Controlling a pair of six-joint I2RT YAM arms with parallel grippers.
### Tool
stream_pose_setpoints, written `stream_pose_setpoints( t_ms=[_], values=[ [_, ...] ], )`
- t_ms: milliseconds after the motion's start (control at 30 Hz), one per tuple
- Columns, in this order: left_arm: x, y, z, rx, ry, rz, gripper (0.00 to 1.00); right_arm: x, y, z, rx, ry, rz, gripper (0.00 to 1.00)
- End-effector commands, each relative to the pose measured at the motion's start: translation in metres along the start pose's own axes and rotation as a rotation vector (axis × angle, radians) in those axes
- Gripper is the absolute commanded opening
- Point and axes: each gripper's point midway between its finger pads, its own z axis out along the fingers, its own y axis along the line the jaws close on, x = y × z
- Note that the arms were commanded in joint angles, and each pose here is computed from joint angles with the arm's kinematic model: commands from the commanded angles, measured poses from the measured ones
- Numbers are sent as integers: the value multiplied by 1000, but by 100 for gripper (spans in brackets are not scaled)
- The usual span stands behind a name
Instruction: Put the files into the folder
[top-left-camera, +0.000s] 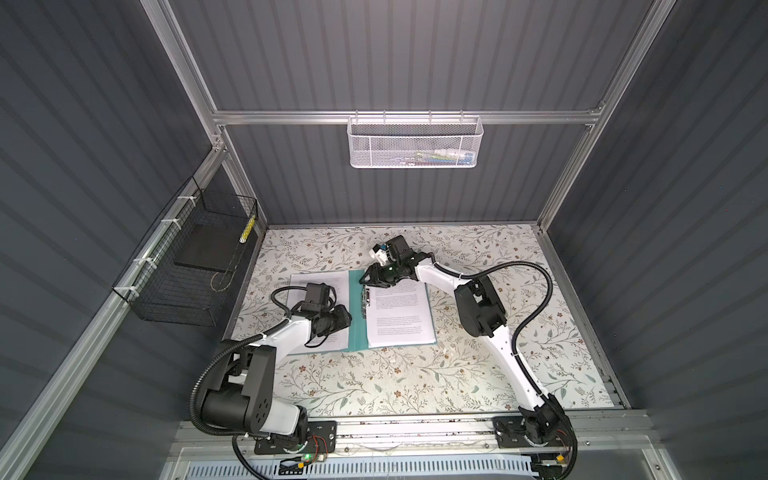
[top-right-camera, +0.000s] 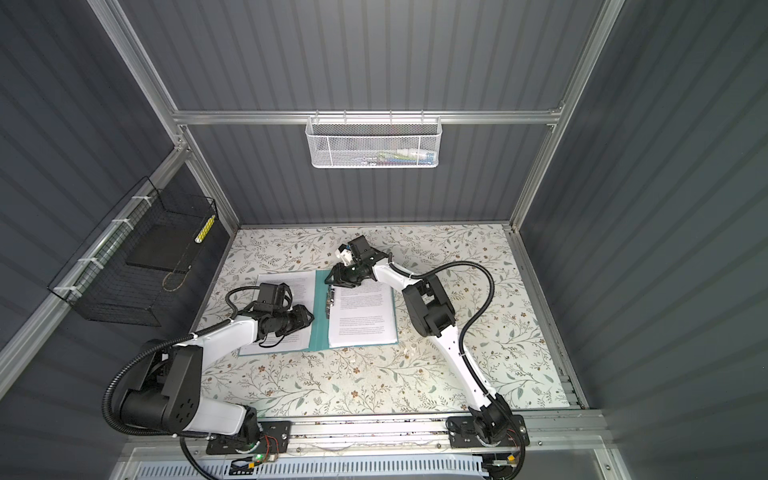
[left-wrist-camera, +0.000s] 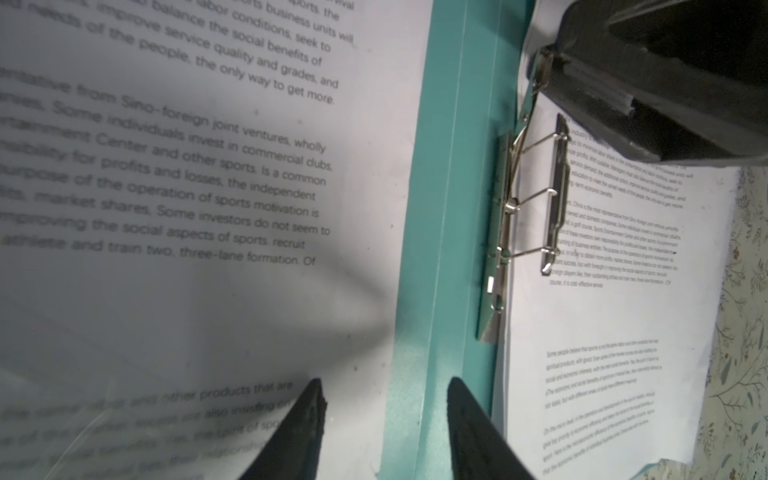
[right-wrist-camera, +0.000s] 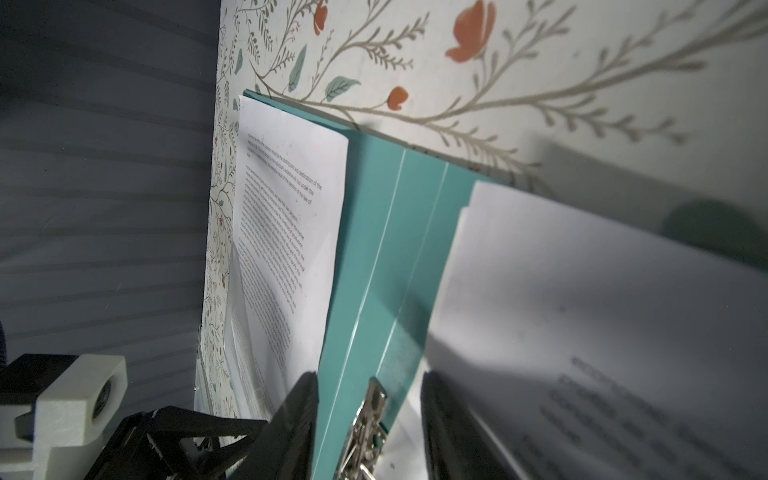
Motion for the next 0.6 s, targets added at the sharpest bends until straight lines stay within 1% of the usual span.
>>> stream_pose_setpoints(
  t_ms=[0, 300, 567],
  values=[
    [3, 4, 4, -9, 11, -10, 49, 7, -4, 10, -17, 27, 9, 44],
    [3, 5, 4, -12, 10, -9, 49, 12, 10, 20, -58, 43, -8, 44],
    [2, 6, 4, -17, 8, -7, 49, 8, 26, 14, -88, 24, -34, 43]
  ],
)
